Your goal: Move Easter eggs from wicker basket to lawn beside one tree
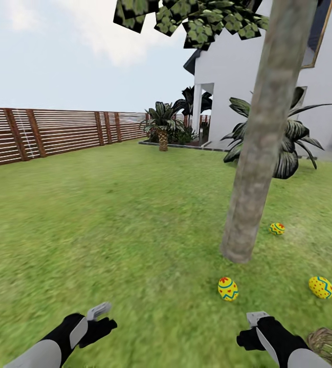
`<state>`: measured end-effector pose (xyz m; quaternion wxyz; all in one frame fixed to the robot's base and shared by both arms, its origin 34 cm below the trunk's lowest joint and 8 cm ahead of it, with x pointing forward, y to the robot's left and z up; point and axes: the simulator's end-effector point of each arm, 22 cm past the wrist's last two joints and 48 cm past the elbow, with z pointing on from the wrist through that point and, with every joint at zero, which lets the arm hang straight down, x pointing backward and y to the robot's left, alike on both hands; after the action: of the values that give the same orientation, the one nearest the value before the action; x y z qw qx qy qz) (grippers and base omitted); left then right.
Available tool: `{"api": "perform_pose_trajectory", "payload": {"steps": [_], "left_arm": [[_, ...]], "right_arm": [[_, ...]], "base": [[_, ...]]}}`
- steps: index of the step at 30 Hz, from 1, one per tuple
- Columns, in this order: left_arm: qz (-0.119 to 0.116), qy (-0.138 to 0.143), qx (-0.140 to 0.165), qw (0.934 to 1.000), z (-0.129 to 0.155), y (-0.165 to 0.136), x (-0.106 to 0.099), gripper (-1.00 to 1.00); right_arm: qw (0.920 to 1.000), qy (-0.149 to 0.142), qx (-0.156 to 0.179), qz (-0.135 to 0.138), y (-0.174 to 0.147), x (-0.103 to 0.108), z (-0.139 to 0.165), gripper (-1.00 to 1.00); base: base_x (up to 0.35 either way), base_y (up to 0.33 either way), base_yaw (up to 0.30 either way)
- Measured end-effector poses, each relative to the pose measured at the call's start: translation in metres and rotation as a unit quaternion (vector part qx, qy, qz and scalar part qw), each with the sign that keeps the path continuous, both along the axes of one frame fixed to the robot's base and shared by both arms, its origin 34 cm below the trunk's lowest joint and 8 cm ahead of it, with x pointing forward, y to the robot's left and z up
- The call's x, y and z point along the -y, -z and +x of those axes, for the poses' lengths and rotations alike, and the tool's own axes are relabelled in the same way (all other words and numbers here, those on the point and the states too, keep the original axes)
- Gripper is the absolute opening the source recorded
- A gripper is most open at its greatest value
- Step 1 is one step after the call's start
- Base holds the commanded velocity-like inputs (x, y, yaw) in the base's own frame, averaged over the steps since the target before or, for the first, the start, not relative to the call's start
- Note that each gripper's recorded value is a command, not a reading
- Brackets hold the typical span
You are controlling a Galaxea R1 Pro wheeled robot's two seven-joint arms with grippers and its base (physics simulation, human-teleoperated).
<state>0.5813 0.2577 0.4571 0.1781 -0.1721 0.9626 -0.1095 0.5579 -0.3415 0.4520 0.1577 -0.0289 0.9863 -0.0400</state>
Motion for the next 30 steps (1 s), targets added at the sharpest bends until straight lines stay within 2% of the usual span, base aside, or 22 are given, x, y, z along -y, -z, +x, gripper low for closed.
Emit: {"api": "perform_pose_trajectory", "payload": {"steps": [14,30], "left_arm": [[-0.001,0.001,-0.002,1.0000,0.003,-0.027,0.001,1.00],[-0.002,-0.002,-0.002,1.0000,0.007,-0.058,0.001,1.00]], "right_arm": [[1.0000,-0.001,0.000,0.001,-0.028,-0.001,0.004,1.00],[1.0000,0.000,0.000,0.000,-0.059,0.000,0.008,1.00]], "base": [[-0.217,0.000,0.000],[-0.063,0.000,0.000]]}}
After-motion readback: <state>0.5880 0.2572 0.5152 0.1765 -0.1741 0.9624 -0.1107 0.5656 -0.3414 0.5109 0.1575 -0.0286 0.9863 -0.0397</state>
